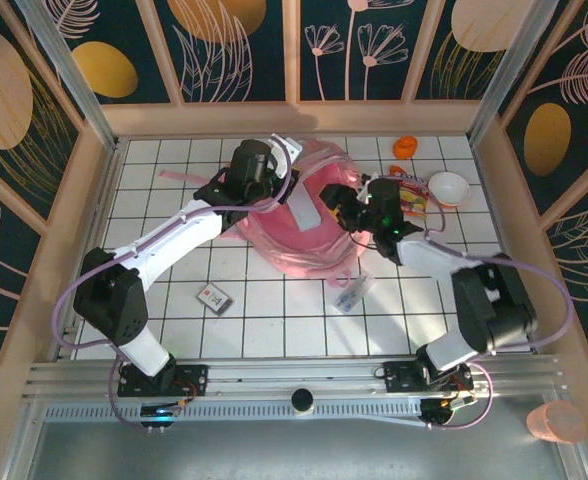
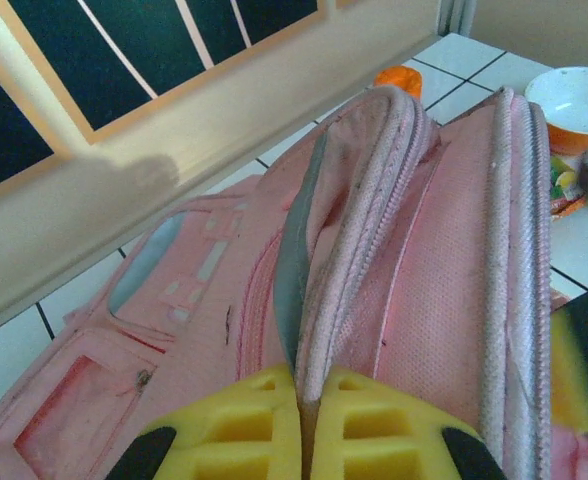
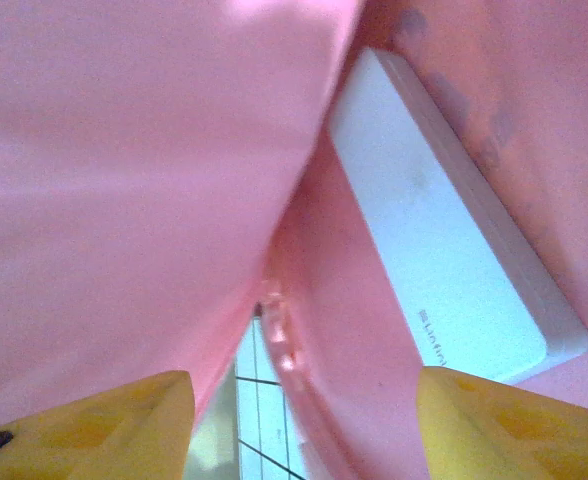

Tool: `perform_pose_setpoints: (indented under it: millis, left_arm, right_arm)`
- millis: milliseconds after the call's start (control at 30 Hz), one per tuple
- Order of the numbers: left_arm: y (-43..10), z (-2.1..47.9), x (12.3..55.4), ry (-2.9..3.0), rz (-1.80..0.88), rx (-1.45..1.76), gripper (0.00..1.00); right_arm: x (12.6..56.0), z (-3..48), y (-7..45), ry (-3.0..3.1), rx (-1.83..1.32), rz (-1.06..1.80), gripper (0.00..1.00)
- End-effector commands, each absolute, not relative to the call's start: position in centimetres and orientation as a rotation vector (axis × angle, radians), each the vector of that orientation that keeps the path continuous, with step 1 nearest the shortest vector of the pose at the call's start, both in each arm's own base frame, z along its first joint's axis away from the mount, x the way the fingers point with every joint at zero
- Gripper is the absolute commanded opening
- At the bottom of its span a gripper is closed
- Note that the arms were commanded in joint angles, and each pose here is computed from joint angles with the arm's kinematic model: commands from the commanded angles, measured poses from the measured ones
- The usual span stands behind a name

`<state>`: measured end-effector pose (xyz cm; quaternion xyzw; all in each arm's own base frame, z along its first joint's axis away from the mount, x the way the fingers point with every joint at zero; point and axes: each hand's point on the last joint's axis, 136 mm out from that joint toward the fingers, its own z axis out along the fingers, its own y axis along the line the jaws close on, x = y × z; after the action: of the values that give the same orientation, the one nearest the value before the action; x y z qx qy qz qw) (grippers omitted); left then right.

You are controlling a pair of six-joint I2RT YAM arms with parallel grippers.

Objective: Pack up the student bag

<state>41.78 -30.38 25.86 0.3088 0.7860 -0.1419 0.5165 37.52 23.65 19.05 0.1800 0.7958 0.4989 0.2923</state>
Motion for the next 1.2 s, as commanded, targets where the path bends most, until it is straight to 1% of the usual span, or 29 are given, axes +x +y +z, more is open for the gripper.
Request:
perform_pose_setpoints:
  millis: [0, 133, 233, 367, 500, 567, 600, 667, 700, 733, 767, 800, 833, 867, 933, 1000, 1067, 1167]
  left_arm:
    - [-29.8, 30.6, 42.4, 1.729, -0.335, 0.67, 0.0]
    - [-30.7, 27.8, 41.5, 1.744, -0.346, 0.797, 0.0]
    - [-32.0, 24.0, 39.3, 1.738, -0.413, 0.991, 0.02]
    - [-33.2, 16.5, 35.0, 1.76, -0.522, 1.271, 0.05]
    - [-33.1, 9.2, 32.7, 1.849, -0.494, 1.419, 0.04]
    - [-32.8, 7.0, 32.4, 1.897, -0.484, 1.437, 0.07]
    - [-32.6, 6.5, 32.4, 1.913, -0.478, 1.437, 0.11]
    - [-32.6, 6.2, 32.6, 1.925, -0.47, 1.429, 0.19]
    - [-32.6, 6.6, 32.8, 1.923, -0.467, 1.419, 0.25]
    - [-32.7, 7.2, 33.0, 1.917, -0.466, 1.401, 0.36]
    - [-32.9, 8.2, 33.4, 1.916, -0.468, 1.363, 0.51]
    - [-32.8, 9.4, 34.0, 1.915, -0.463, 1.306, 0.62]
    - [-32.7, 10.9, 34.7, 1.906, -0.471, 1.243, 0.71]
    - [-32.3, 12.2, 35.3, 1.9, -0.501, 1.185, 0.75]
    - [-31.0, 16.2, 36.2, 1.848, -0.59, 1.073, 0.8]
    - [-28.9, 18.5, 37.1, 1.829, -0.616, 0.985, 0.83]
    - [-26.1, 19.3, 38.3, 1.849, -0.572, 0.912, 0.84]
    - [-20.9, 18.9, 40.2, 1.913, -0.572, 0.786, 0.86]
  right_arm:
    - [35.7, 17.8, 20.2, 2.211, 0.494, 1.119, 0.61]
    - [34.2, 19.9, 17.5, 2.189, 0.488, 1.039, 0.61]
    - [33.1, 21.9, 15.8, 2.155, 0.47, 0.983, 0.61]
    - [32.0, 23.6, 13.9, 2.118, 0.462, 0.897, 0.61]
    - [31.5, 23.6, 13.5, 2.12, 0.449, 0.881, 0.62]
    - [31.4, 23.3, 13.9, 2.128, 0.436, 0.901, 0.62]
    - [31.4, 23.3, 14.0, 2.128, 0.431, 0.91, 0.62]
    - [31.5, 23.0, 14.2, 2.133, 0.422, 0.914, 0.62]
    - [31.5, 23.0, 14.2, 2.132, 0.413, 0.912, 0.62]
    - [31.6, 23.1, 14.4, 2.13, 0.395, 0.908, 0.62]
    - [31.7, 23.3, 14.6, 2.122, 0.362, 0.902, 0.62]
    - [31.8, 23.6, 15.0, 2.114, 0.311, 0.9, 0.62]
    - [31.8, 24.1, 15.8, 2.102, 0.235, 0.908, 0.62]
    - [31.6, 24.5, 16.7, 2.095, 0.135, 0.904, 0.62]
    - [31.3, 25.1, 17.9, 2.094, -0.039, 0.849, 0.62]
    - [31.1, 25.1, 19.2, 2.104, -0.228, 0.768, 0.62]
    - [30.8, 24.7, 20.5, 2.113, -0.436, 0.67, 0.62]
    - [30.8, 23.5, 22.2, 2.128, -0.668, 0.54, 0.62]
